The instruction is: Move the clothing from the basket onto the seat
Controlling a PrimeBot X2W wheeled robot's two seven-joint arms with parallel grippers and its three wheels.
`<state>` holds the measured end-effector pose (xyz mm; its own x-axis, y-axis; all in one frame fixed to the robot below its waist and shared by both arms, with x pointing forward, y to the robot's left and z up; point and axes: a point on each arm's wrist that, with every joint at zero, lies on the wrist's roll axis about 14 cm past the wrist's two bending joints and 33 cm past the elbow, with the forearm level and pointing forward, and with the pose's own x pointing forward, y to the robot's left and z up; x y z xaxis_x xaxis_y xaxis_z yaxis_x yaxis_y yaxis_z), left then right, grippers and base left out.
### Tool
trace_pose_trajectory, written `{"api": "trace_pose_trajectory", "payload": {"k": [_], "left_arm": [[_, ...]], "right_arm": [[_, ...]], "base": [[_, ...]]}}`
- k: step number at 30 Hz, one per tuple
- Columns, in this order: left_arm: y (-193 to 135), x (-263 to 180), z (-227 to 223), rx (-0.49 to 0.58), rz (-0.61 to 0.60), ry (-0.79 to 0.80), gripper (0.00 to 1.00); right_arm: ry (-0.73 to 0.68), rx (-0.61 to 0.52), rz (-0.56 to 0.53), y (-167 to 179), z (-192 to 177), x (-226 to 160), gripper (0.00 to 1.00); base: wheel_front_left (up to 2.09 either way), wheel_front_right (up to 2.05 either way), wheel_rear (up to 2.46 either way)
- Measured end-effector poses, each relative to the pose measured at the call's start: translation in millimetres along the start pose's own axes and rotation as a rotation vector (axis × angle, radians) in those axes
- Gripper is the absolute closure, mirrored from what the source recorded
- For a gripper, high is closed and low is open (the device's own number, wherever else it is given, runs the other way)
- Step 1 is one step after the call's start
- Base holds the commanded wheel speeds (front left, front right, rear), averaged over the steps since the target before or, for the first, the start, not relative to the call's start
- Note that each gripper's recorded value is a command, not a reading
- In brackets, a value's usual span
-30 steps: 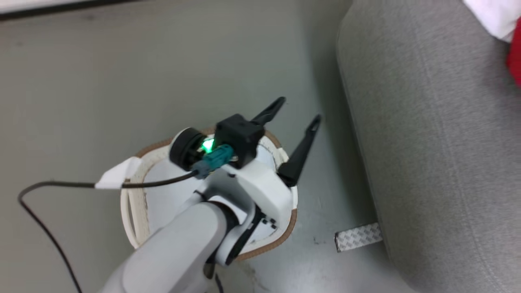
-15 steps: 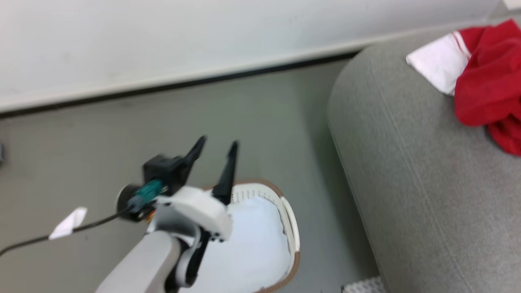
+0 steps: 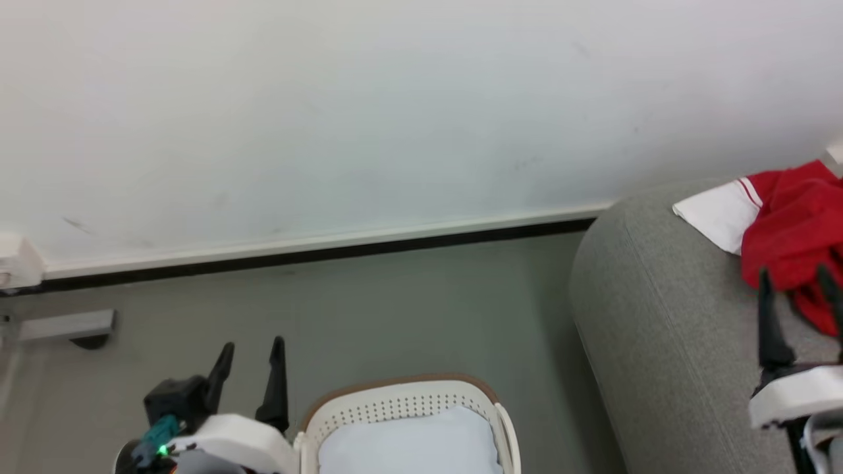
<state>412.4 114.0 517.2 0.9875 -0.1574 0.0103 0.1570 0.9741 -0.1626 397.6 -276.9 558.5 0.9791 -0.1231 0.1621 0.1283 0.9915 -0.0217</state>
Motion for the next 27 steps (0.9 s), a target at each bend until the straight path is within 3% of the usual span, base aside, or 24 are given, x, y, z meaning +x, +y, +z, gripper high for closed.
{"api": "trace_pose_trajectory", "payload": {"k": [6,12,27], "left_arm": [[20,-32,-6,0.0,0.063,-0.001,0.0],[25,-54,-13,-0.003,0.09,-0.002,0.0],[23,-68,-8,0.007,0.083,-0.049,0.0]], "right_arm": [[0.033,0.063,0.082,43,-16,-30,0.0],[0.095,0.113,0.108,63,-39,-63,0.0],[0.161,0.137,0.126,74,-61,-92,0.0]], "base": [[0.0,0.0,0.0],[0.0,0.0,0.0],[0.0,0.0,0.0]]}}
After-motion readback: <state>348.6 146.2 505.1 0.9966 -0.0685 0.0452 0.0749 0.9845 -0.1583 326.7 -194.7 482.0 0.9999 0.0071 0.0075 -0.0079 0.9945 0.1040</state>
